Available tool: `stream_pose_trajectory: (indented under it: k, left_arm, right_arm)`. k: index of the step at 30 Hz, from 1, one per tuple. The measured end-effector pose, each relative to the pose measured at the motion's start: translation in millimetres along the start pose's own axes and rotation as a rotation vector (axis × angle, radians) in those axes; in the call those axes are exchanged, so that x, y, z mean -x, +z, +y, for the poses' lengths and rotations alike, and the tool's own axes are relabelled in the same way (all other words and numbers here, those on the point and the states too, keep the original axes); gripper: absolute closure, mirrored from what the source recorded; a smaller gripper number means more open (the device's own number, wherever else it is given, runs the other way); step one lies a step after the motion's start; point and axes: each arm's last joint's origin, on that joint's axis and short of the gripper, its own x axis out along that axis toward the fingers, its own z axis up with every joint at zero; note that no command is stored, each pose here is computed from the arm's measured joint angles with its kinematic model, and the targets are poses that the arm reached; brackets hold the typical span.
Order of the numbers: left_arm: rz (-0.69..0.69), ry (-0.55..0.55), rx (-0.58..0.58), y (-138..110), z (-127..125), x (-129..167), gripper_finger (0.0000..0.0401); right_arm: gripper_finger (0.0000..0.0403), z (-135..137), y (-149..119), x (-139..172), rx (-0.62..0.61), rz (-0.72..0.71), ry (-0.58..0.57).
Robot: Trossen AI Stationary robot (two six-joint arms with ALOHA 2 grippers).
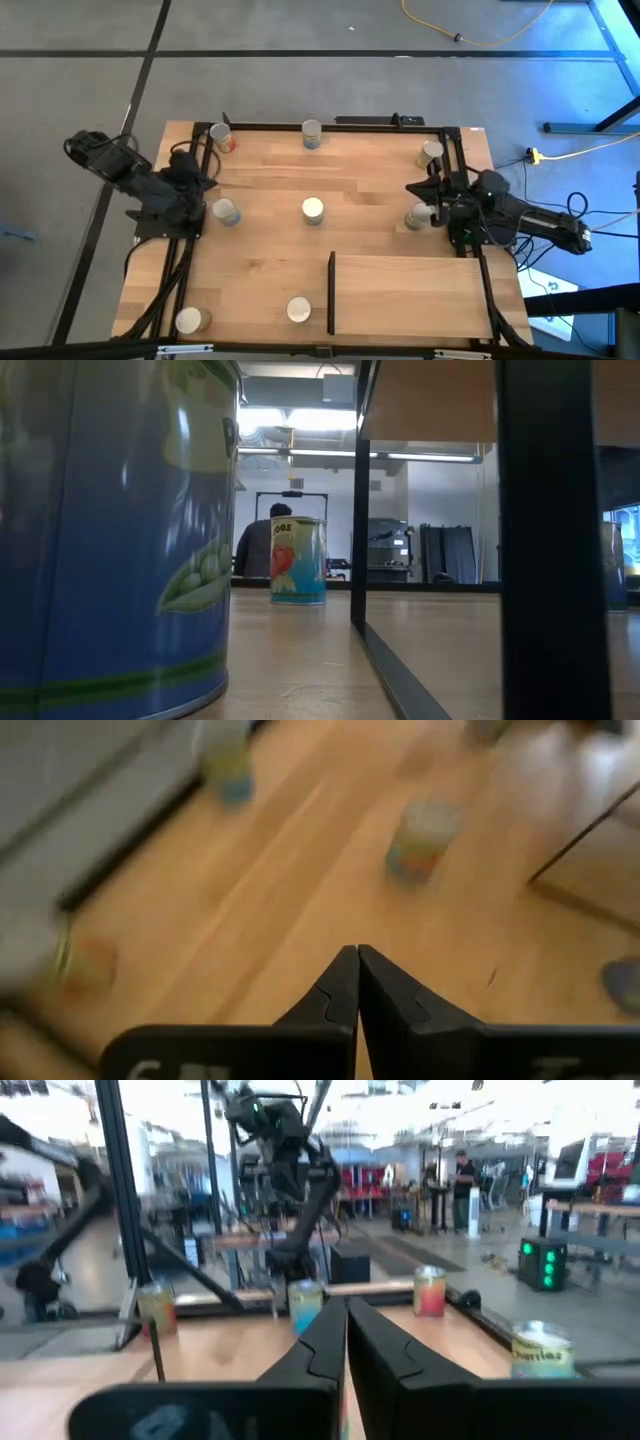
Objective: Pick and place cans onto a shelf
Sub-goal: Put the bottom canned cherries can on the shelf
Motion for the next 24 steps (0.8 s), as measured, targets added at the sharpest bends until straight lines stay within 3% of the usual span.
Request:
stream_pose_trajectory:
  k: [3, 6, 15, 24]
  left_arm:
    - [0.104, 0.051, 0.051, 0, -3, -3, 0.0401]
    - [0.17, 0.026, 0.05, 0, -10, -6, 0.0401]
    - [0.164, -0.049, 0.107, 5, -24, -11, 0.0401]
    - [0.263, -0.03, 0.382, -3, -25, -16, 0.0364]
  right_arm:
    - [0.0385, 1, 13, 2, 0.013, 0.055, -0.003]
    - [0.0385, 2, 20, 3, -0.01, 0.135, -0.022]
    - [0.0385, 1, 38, -2, -0.046, 0.208, -0.059]
    - [0.0385, 0, 39, -7, -0.055, 0.232, -0.06]
